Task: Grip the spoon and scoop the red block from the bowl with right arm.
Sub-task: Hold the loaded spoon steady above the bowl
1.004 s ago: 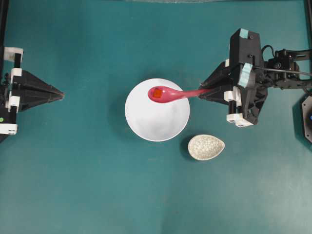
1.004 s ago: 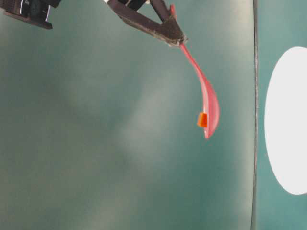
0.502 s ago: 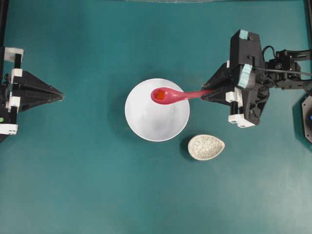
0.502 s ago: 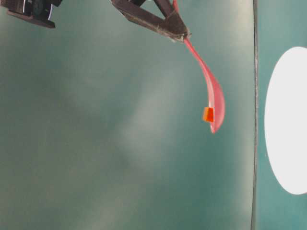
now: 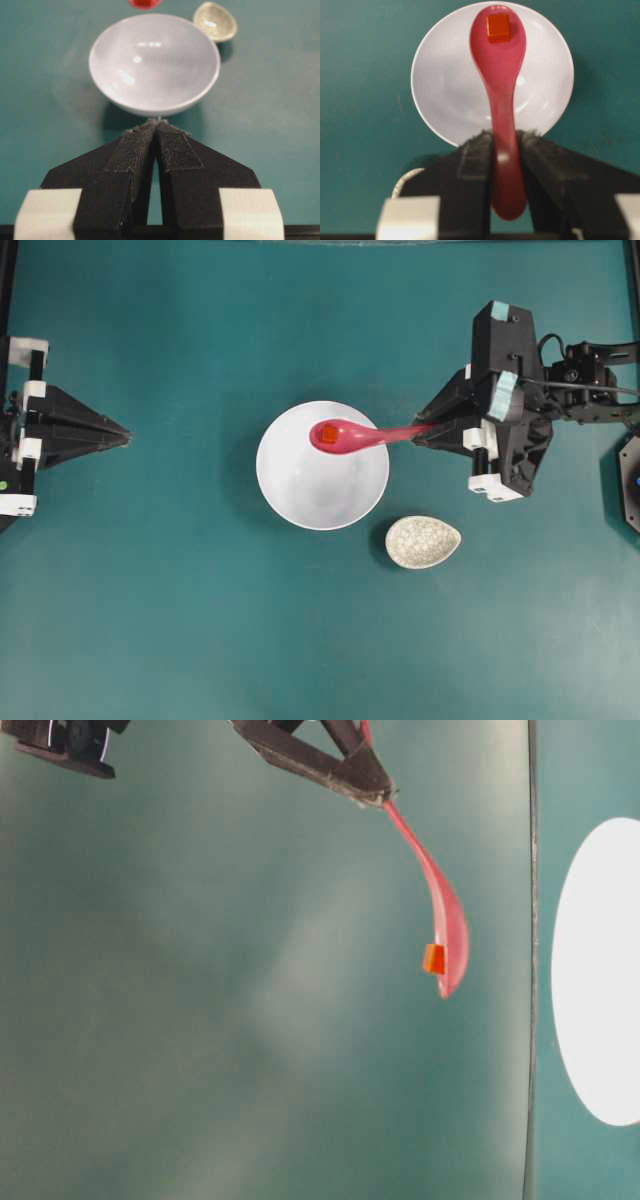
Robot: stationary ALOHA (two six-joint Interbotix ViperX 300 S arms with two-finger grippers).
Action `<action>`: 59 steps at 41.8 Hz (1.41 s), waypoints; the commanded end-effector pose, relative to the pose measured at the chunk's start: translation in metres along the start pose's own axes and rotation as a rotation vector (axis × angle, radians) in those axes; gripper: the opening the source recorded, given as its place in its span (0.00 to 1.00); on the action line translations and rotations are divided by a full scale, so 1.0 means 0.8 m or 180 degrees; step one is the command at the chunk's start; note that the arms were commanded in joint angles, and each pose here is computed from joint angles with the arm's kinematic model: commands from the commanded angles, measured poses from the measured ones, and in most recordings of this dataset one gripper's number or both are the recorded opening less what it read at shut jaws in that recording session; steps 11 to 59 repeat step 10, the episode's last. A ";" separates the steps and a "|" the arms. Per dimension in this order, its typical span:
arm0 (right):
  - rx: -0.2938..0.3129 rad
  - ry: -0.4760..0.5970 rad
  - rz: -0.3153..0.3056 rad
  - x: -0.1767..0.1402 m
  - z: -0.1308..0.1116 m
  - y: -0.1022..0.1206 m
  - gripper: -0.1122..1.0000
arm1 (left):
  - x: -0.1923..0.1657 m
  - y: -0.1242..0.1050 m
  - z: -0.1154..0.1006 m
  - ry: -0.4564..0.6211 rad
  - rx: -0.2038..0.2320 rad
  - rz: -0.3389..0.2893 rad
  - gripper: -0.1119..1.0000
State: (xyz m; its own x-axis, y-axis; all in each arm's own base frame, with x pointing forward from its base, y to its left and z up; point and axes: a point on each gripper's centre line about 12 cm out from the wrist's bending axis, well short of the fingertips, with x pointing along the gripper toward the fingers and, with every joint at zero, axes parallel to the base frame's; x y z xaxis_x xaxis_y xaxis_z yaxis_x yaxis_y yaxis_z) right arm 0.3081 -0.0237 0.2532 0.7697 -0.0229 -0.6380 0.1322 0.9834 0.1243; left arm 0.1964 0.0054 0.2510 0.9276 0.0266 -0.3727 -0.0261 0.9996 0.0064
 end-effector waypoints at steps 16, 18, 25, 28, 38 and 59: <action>0.0008 -0.0107 0.0009 -0.008 0.010 0.001 0.31 | 0.000 0.000 0.012 -0.0064 -0.0003 -0.0002 0.10; 0.0008 -0.0107 0.0009 -0.008 0.010 0.001 0.31 | 0.000 0.000 0.012 -0.0064 -0.0003 -0.0002 0.10; 0.0008 -0.0107 0.0009 -0.008 0.010 0.001 0.31 | 0.000 0.000 0.012 -0.0064 -0.0003 -0.0002 0.10; 0.0008 -0.0107 0.0009 -0.008 0.010 0.001 0.31 | 0.000 0.000 0.012 -0.0064 -0.0003 -0.0002 0.10; 0.0008 -0.0107 0.0009 -0.008 0.010 0.001 0.31 | 0.000 0.000 0.012 -0.0064 -0.0003 -0.0002 0.10; 0.0008 -0.0107 0.0009 -0.008 0.010 0.001 0.31 | 0.000 0.000 0.012 -0.0064 -0.0003 -0.0002 0.10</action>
